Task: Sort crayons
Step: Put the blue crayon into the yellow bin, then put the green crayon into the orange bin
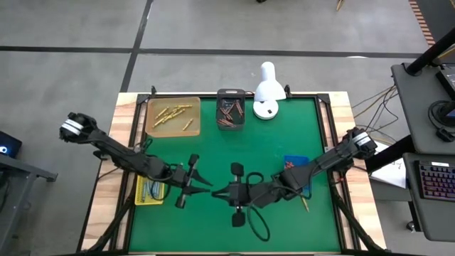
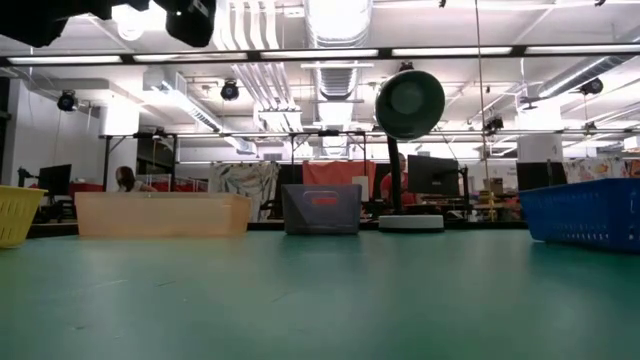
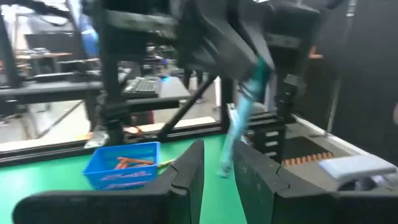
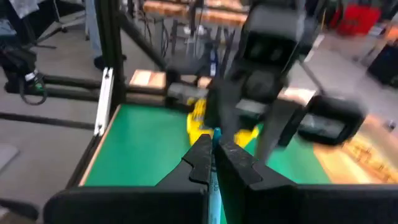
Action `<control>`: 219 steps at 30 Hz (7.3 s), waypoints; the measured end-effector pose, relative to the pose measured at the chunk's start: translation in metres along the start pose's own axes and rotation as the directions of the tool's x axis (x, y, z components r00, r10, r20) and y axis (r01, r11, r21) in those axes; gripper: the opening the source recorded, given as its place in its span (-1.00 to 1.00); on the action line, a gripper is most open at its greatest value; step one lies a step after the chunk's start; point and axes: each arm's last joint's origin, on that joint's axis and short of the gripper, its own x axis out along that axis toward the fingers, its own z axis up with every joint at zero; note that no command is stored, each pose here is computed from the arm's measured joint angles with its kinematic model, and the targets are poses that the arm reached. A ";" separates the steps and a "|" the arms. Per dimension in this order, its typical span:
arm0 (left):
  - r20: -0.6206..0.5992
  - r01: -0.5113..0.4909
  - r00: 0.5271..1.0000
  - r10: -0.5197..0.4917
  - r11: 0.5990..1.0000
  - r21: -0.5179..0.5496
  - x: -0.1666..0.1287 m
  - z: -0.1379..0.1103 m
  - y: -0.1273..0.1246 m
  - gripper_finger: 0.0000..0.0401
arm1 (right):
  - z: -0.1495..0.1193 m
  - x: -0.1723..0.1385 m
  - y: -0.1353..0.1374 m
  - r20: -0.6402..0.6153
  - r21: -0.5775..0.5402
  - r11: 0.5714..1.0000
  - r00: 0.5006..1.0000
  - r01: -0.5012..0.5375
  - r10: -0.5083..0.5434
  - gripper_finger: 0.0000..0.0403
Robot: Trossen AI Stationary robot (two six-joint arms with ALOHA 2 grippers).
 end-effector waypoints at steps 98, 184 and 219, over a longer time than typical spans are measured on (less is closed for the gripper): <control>-0.892 -0.787 -0.434 -0.127 0.535 0.308 -0.068 -0.020 -0.030 -0.66 | 0.003 -0.020 -0.028 -0.150 -0.046 0.999 0.989 -0.020 0.012 -0.36; -0.219 -0.085 0.966 0.139 0.967 0.241 0.040 0.065 0.030 -0.81 | -0.209 -0.137 0.035 -0.992 0.110 0.503 0.064 0.857 0.108 -0.16; -0.255 -0.115 0.956 0.145 0.985 0.130 0.022 0.076 0.033 -0.81 | -0.224 -0.132 0.035 -0.980 0.198 0.518 0.158 0.832 0.120 -0.95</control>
